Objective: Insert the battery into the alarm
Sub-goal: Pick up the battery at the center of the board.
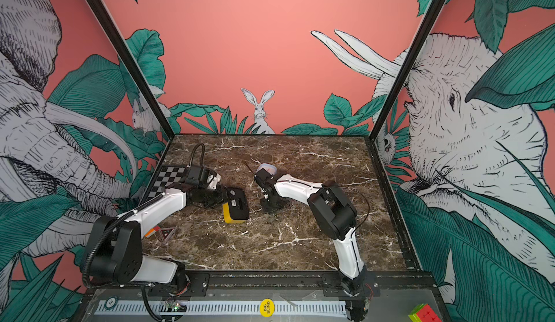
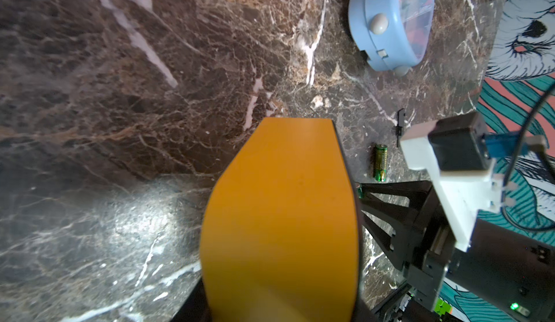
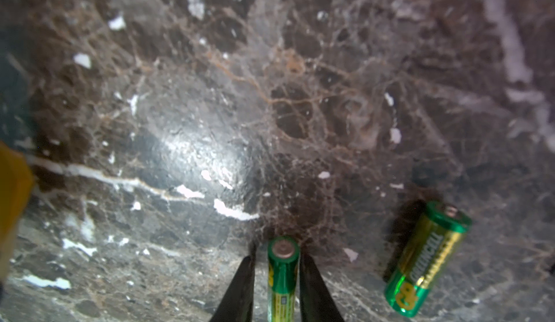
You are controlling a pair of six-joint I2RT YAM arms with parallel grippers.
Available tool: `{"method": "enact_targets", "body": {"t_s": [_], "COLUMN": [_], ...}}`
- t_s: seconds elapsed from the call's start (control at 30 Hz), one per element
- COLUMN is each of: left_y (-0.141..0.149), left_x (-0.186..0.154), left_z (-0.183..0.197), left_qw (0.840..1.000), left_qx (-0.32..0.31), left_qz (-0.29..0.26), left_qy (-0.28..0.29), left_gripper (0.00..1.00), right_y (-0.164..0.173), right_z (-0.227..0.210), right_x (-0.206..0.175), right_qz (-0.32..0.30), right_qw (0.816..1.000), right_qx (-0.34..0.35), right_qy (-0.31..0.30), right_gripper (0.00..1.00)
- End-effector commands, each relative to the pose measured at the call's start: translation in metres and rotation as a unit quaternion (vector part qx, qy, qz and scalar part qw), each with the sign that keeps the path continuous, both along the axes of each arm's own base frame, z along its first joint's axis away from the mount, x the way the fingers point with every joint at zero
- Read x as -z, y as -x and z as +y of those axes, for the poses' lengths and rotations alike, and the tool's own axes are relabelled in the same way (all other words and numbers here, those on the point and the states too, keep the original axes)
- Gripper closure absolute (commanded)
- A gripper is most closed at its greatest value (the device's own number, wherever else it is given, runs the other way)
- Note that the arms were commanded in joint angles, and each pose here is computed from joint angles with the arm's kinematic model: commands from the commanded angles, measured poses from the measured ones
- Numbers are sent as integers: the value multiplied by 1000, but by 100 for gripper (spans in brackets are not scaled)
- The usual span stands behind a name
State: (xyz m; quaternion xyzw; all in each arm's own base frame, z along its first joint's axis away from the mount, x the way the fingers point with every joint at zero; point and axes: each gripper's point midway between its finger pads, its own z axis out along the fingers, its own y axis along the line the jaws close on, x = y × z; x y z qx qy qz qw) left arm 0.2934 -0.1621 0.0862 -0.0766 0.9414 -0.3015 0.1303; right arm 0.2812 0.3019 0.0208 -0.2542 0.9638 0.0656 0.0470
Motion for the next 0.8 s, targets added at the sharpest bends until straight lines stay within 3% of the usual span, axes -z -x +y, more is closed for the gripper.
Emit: {"method": "enact_targets", "body": {"t_s": [0.0,0.3,0.57,0.77], "left_y": [2,-2,-11,-12], "left_x": [3,16,27,36], "left_z": [-3,-12,-27,-31], "left_qw": [1000,999,998,997], "left_qx": [2,-6,-9,-21], "left_qz": [2,20,35,46], "left_qy": [16,43,51,52], "left_gripper": [96,95,94,86], "right_y": [3,-4,-33,-46], "right_z": [-2,1,18,21], "right_x": [10,-6,-48,-67], "right_qz": [8,-19,-81,-125], "right_qw": [1000,1000,986,974], "right_qx": [-10,-14,36,34], "right_qy": [17,-3,-139,-188], "right_gripper": [86,98,99,100]}}
